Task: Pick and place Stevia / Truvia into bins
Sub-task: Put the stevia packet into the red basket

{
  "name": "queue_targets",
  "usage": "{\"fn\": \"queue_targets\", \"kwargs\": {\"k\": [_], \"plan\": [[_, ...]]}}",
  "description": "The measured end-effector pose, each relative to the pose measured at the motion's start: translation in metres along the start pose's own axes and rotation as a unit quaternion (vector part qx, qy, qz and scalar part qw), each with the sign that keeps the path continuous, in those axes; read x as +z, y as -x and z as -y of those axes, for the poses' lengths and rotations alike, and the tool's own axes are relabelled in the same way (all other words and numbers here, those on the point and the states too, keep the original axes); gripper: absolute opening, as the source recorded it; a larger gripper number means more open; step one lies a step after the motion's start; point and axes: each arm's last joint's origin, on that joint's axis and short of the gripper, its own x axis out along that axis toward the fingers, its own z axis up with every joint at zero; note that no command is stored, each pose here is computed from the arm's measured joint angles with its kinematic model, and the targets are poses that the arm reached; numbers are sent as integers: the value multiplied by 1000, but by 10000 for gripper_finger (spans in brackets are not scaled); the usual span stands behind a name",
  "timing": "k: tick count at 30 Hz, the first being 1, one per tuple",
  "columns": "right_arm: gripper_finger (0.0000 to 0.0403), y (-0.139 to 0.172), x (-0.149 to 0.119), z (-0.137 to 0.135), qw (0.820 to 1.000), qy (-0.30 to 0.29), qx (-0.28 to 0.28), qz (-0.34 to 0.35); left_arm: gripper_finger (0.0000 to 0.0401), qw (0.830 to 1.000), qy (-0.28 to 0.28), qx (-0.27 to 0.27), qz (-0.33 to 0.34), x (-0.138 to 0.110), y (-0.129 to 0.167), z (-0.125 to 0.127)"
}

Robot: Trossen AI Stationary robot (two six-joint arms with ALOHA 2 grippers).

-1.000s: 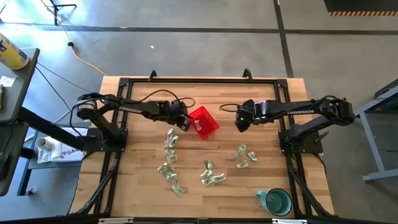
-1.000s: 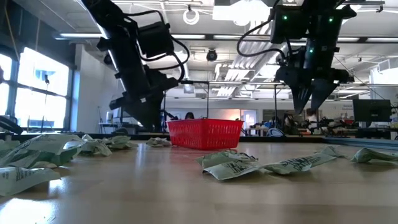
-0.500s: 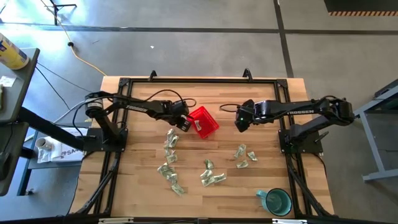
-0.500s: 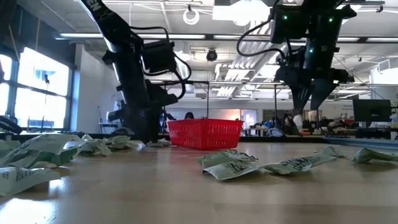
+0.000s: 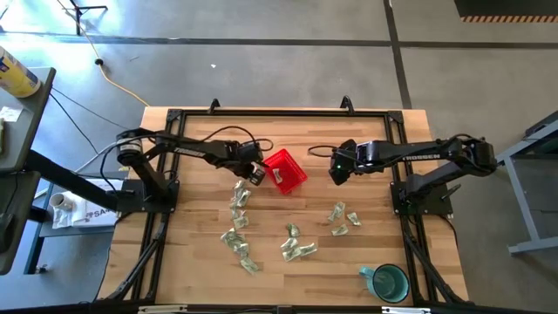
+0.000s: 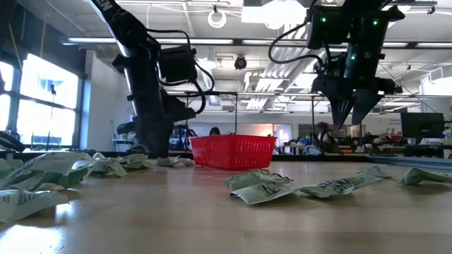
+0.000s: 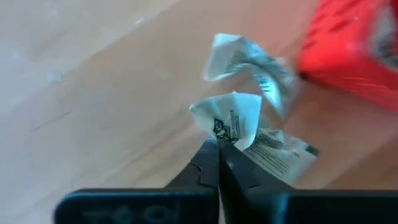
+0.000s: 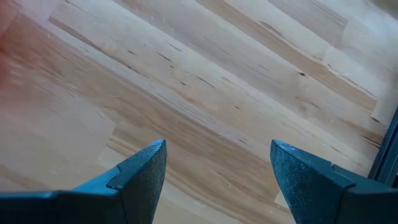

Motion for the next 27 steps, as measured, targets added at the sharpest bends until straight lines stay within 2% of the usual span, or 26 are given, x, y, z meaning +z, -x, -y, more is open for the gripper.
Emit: {"fn": "queue_targets", "kwargs": {"k": [3, 10, 15, 18, 22, 27], "plan": [[277, 0, 0, 0, 1000, 0, -1, 1, 22, 1000, -3, -9, 19, 2, 16, -1], [277, 0, 2, 1, 1000, -3, -4, 9, 26, 999, -6, 8, 39, 1, 42, -8], [277, -2, 4, 2, 1000, -7, -5, 8, 23, 999, 4, -10, 47, 0, 56, -9], [277, -2, 6, 3, 1000, -6, -4, 9, 50, 999, 8, -16, 41, 0, 58, -10], [277, -3, 9, 4, 1000, -11, -1, 10, 106, 1000, 5, -2, 30, -3, 58, -12], [277, -5, 12, 6, 1000, -10, 2, 12, 152, 1000, 3, 18, 9, -7, 57, -15]]}}
